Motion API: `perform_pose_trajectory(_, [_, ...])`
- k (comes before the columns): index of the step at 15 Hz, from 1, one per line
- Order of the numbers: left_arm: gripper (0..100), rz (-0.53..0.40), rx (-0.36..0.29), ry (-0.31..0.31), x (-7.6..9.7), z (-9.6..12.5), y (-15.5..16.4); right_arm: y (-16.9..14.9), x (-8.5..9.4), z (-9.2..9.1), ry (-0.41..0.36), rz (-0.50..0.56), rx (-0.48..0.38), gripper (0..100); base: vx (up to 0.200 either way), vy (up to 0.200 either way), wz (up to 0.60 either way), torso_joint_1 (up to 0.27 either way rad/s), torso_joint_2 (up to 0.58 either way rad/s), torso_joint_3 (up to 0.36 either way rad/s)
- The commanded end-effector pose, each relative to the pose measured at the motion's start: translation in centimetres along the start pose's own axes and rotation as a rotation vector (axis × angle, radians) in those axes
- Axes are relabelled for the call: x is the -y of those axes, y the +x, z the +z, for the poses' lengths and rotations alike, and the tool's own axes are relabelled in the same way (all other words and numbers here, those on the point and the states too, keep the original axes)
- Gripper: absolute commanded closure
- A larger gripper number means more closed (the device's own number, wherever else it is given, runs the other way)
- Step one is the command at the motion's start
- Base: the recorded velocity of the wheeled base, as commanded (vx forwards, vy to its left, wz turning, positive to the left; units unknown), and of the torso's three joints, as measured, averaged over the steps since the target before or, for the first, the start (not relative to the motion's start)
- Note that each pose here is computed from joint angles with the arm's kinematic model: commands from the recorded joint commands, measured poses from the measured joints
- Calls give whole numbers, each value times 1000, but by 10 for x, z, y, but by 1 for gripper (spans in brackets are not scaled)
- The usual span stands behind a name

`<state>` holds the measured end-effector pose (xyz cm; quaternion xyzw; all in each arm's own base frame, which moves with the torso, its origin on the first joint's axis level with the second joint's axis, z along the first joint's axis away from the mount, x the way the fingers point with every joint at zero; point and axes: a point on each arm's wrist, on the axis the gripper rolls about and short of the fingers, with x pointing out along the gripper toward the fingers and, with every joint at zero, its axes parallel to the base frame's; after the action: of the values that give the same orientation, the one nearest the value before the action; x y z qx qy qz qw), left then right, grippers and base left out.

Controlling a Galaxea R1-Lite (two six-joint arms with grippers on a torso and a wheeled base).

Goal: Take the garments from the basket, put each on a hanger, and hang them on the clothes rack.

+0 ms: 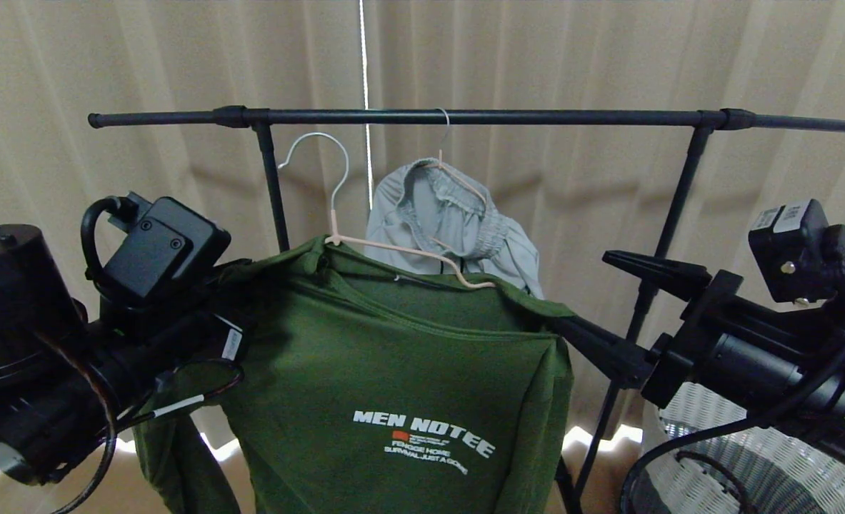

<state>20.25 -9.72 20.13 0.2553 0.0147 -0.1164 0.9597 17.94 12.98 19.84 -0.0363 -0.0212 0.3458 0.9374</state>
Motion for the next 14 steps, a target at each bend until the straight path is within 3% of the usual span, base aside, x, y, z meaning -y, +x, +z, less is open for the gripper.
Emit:
perform_pose_trajectory(1, [100,3,-21,-4,4,-3,7,-1,0,2,-14,7,7,0,0,0,0,0,0,0])
perform_pose_trajectory(3, [100,51,-32,-29,5,-4,12,0,-1,0,-24,27,2,0,0,0,0,0,0,0])
perform_pose_trajectory(6, [100,50,-24,-35,5,-2,10,-3,-4,-3,-21,135,3,0,0,0,0,0,0,0])
perform_pose_trajectory(10, [100,40,-33,-31,8,-5,11,-1,-4,-4,-21,135,1,0,0,0,0,0,0,0])
perform_pose_trajectory(14, [100,-37,13,-51,26,6,6,7,-2,1,-49,131,18,0,0,0,0,0,0,0])
